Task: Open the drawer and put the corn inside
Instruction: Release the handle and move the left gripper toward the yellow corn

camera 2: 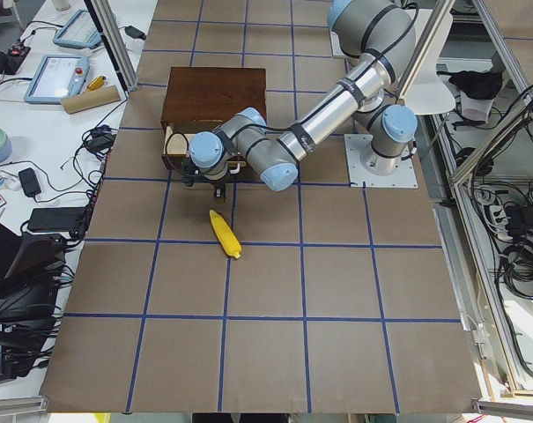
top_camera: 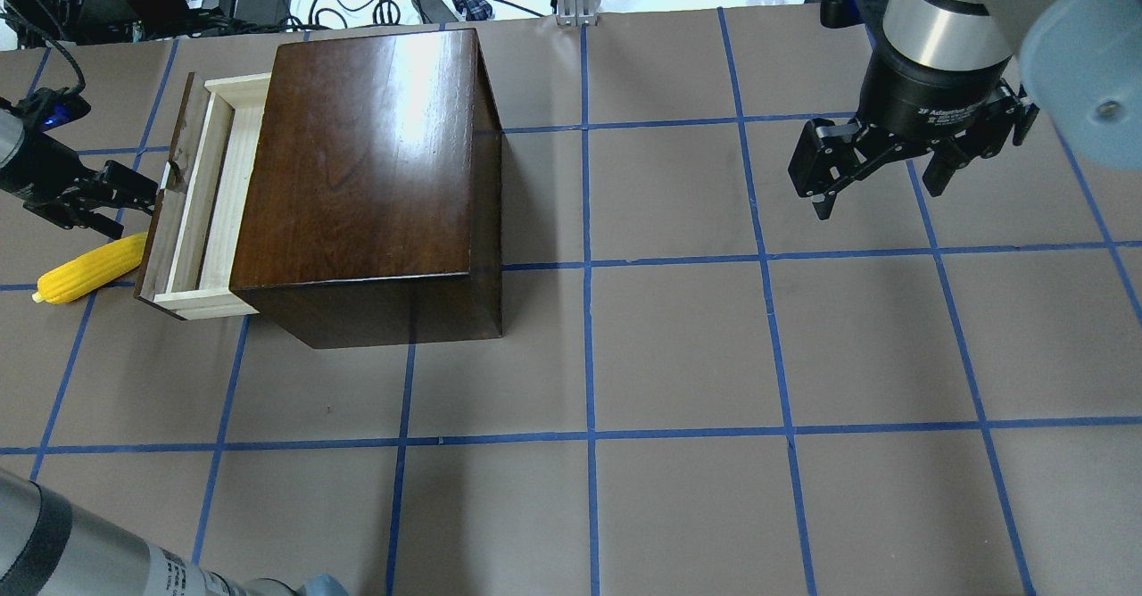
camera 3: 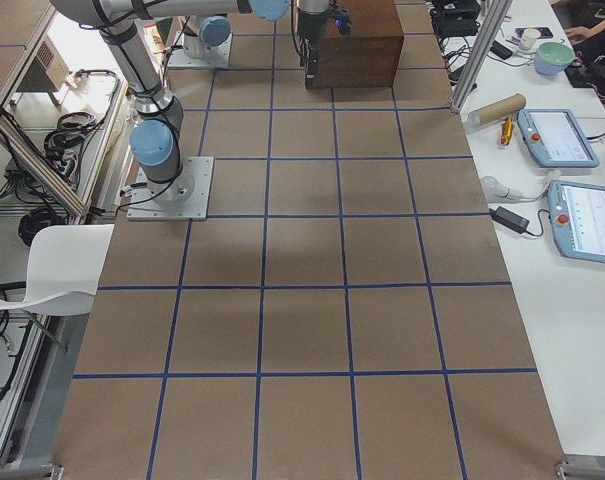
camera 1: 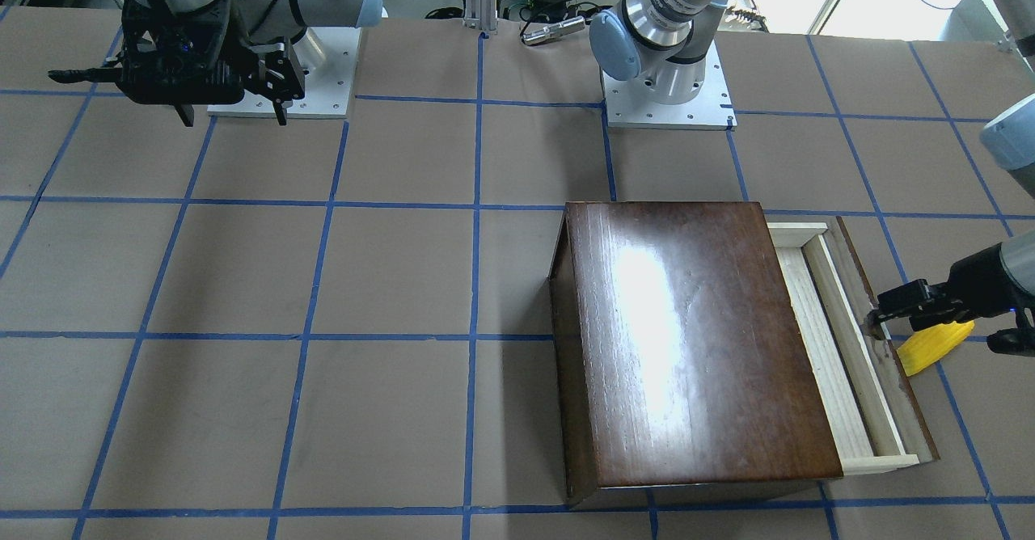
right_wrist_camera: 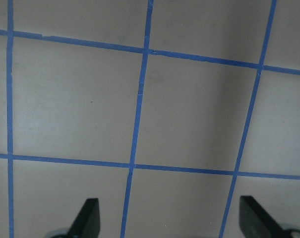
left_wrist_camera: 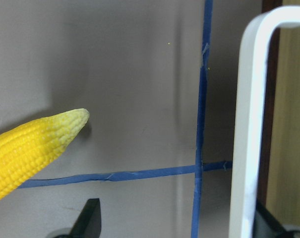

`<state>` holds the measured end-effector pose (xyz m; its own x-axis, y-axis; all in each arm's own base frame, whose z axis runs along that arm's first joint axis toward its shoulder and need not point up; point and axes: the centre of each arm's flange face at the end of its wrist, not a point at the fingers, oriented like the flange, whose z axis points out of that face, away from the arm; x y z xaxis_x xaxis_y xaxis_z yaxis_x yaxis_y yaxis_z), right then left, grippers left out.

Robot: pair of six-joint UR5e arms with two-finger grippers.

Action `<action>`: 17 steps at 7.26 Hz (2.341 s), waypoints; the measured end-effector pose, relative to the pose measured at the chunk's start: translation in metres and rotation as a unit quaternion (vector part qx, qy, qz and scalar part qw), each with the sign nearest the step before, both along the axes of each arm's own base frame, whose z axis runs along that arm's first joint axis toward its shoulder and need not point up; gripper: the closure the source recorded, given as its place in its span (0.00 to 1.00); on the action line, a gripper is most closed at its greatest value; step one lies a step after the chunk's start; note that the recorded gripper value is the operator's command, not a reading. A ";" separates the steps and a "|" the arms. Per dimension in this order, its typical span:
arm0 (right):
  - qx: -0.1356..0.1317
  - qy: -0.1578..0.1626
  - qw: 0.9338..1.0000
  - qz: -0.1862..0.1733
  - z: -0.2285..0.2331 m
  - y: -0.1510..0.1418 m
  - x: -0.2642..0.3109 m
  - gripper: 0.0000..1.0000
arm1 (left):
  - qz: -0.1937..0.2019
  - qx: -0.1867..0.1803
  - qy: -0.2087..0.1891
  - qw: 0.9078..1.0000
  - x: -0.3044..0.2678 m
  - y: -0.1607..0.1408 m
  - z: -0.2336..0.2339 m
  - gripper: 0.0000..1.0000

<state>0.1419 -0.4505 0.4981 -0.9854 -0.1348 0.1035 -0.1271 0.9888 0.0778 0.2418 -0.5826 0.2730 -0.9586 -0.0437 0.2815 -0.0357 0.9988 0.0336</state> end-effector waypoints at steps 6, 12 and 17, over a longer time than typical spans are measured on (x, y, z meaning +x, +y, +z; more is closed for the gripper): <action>0.000 0.000 1.000 0.000 0.000 0.000 0.000 0.00 | 0.007 -0.005 -0.003 1.000 0.006 0.003 0.007 0.00; 0.000 0.000 1.000 0.000 0.000 0.000 0.000 0.00 | -0.020 -0.016 -0.082 0.996 0.017 0.010 0.059 0.00; 0.000 0.000 1.000 0.000 0.000 0.000 0.000 0.00 | -0.066 -0.021 -0.156 0.985 0.081 0.006 0.010 0.00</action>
